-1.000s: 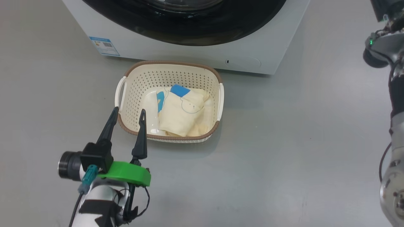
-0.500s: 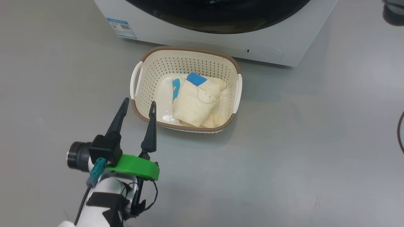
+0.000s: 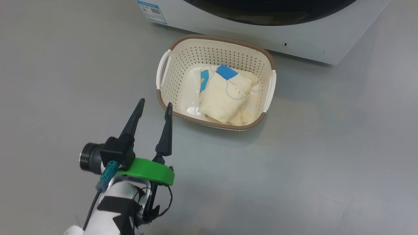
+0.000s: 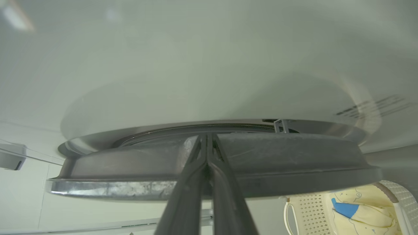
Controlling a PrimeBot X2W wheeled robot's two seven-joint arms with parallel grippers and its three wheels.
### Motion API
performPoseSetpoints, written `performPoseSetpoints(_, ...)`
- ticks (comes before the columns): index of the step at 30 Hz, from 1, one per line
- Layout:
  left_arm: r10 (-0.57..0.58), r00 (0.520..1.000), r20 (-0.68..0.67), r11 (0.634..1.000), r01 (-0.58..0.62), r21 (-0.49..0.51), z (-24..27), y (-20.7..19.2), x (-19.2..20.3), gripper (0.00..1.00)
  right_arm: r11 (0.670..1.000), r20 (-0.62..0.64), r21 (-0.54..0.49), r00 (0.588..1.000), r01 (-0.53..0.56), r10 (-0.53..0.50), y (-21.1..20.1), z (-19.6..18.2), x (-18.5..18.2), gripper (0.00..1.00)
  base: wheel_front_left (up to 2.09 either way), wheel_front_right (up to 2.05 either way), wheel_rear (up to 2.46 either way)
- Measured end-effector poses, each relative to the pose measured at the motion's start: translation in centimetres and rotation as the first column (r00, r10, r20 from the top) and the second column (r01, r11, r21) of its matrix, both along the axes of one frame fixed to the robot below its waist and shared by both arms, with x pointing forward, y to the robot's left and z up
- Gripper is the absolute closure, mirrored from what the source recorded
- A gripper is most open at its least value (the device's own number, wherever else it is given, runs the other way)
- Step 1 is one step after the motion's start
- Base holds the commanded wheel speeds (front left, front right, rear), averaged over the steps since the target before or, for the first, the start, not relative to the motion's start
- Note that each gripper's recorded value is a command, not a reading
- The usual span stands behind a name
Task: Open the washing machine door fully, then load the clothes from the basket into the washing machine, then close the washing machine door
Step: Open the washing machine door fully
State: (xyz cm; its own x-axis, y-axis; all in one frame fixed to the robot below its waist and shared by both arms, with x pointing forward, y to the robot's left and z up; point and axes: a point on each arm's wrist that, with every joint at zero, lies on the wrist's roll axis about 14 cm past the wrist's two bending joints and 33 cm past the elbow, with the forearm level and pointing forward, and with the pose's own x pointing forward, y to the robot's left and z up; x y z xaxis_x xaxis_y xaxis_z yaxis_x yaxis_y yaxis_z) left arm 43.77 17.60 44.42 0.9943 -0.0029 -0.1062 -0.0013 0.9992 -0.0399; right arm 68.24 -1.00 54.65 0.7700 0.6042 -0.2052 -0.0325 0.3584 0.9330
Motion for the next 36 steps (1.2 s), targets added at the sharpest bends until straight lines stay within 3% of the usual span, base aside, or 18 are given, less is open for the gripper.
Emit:
performPoseSetpoints(13,0.017,1.0,-0.013,1.0,-0.017,-0.007,-0.3,0.1,-0.2,0.0,0.997,-0.011,-0.062,0.999,-0.047,0.046,0.9,-1.2,0.5,1.0,0.0,0.0,0.0)
performPoseSetpoints(22,0.002,1.0,-0.011,1.0,-0.002,-0.012,-0.4,-0.5,0.2,0.0,0.985,-0.043,-0.094,0.989,-0.146,0.142,1.6,-1.8,-0.2,1.0,0.0,0.0,0.0)
performPoseSetpoints(32,-0.005,1.0,0.005,1.0,0.005,-0.012,0.1,-0.8,0.7,0.0,0.958,-0.061,-0.094,0.962,-0.272,0.267,2.6,-1.4,-1.9,1.0,0.0,0.0,0.0)
performPoseSetpoints(36,-0.016,1.0,0.008,1.0,0.016,-0.018,0.1,-1.2,0.9,0.0,0.93,-0.074,-0.078,0.932,-0.36,0.355,3.7,-1.8,-3.7,1.0,0.0,0.0,0.0)
